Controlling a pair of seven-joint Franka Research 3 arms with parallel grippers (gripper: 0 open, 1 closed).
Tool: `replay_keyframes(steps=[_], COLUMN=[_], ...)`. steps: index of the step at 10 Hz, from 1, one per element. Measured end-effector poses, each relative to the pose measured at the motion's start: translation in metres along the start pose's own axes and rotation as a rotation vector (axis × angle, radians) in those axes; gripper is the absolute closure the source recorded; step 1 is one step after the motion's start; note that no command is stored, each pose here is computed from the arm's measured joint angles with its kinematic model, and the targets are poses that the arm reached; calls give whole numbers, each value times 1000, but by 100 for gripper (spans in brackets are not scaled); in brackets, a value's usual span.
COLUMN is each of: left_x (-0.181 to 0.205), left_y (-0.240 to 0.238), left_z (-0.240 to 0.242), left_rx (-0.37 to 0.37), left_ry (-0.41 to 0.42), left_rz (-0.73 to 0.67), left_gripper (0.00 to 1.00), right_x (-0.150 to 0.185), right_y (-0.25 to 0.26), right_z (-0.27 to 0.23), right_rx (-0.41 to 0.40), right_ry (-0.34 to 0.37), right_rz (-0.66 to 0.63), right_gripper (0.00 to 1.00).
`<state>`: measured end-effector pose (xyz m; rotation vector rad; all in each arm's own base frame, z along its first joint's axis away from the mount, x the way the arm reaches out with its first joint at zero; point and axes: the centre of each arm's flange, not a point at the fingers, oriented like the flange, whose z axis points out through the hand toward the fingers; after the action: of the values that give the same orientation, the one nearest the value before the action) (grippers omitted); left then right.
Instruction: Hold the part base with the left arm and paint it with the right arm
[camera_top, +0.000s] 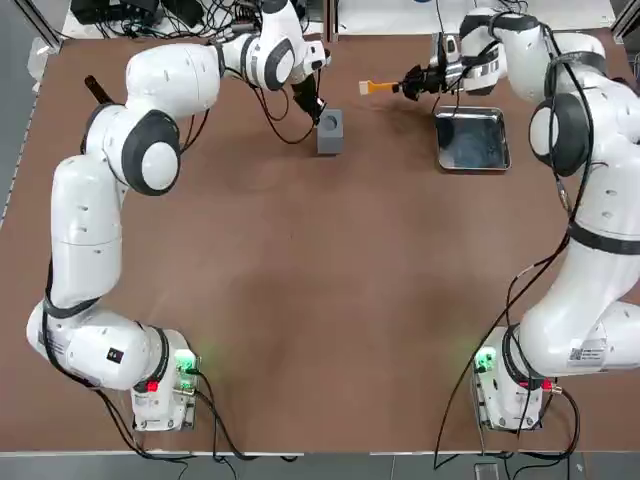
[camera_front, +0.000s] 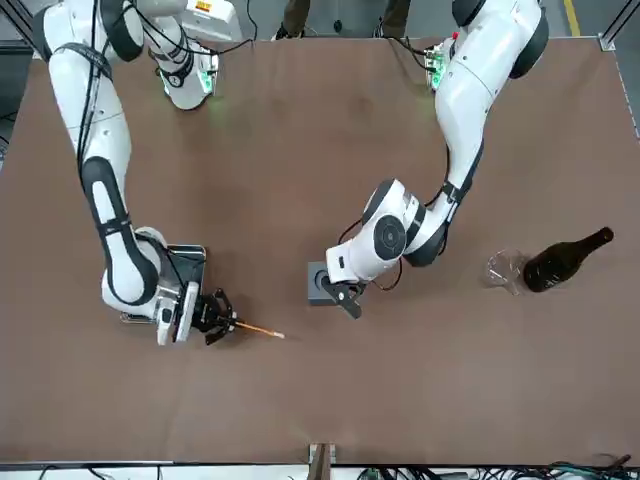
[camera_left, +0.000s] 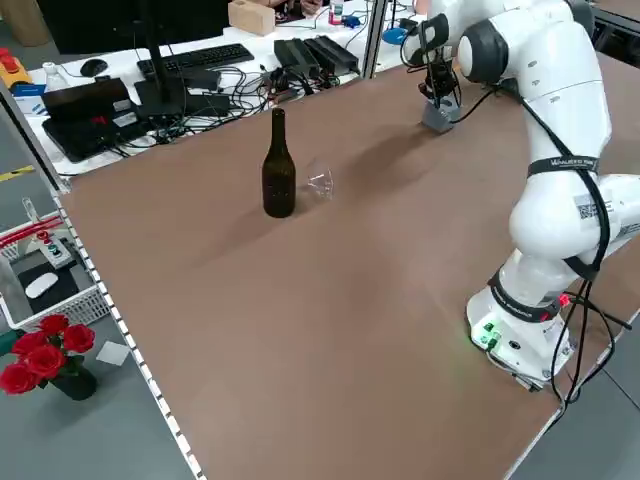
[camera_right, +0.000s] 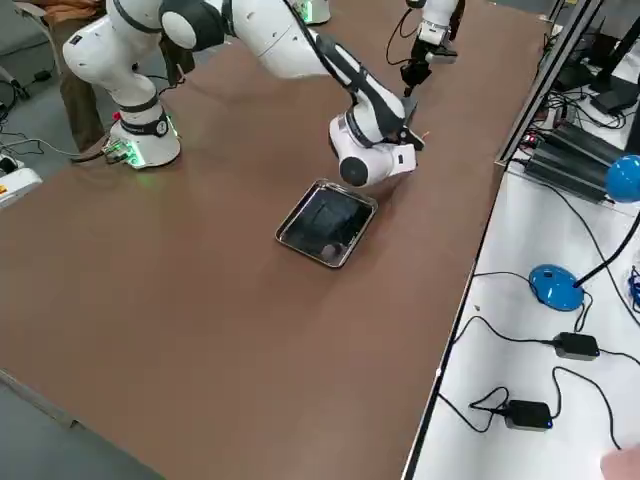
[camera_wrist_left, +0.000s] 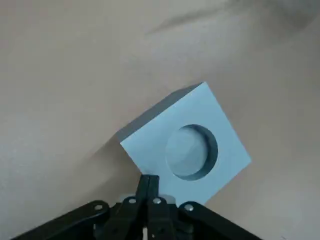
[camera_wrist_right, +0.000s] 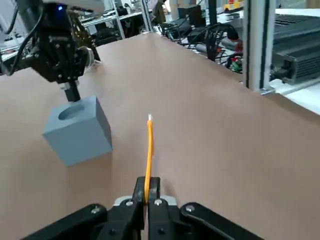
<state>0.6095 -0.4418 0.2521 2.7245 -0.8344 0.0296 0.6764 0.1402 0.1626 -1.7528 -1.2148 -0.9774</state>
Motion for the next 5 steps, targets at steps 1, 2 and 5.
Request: replay_keyframes(steps=[1,2,5], left_x=[0,0,0], left_y=[0,0,0], left_z=[0,0,0], left_rx=[0,0,0], left_ry=[0,0,0], left_rz=[0,0,0], left_gripper=[99,99,99], right_x=[-10,-17,-28], right_y=[-10,-18,-31], right_z=[9,17,30], right_rx=[19,42,72], right_ry=[37,59,62], right_rz=[-28,-45,-61], right_gripper=[96,96,96])
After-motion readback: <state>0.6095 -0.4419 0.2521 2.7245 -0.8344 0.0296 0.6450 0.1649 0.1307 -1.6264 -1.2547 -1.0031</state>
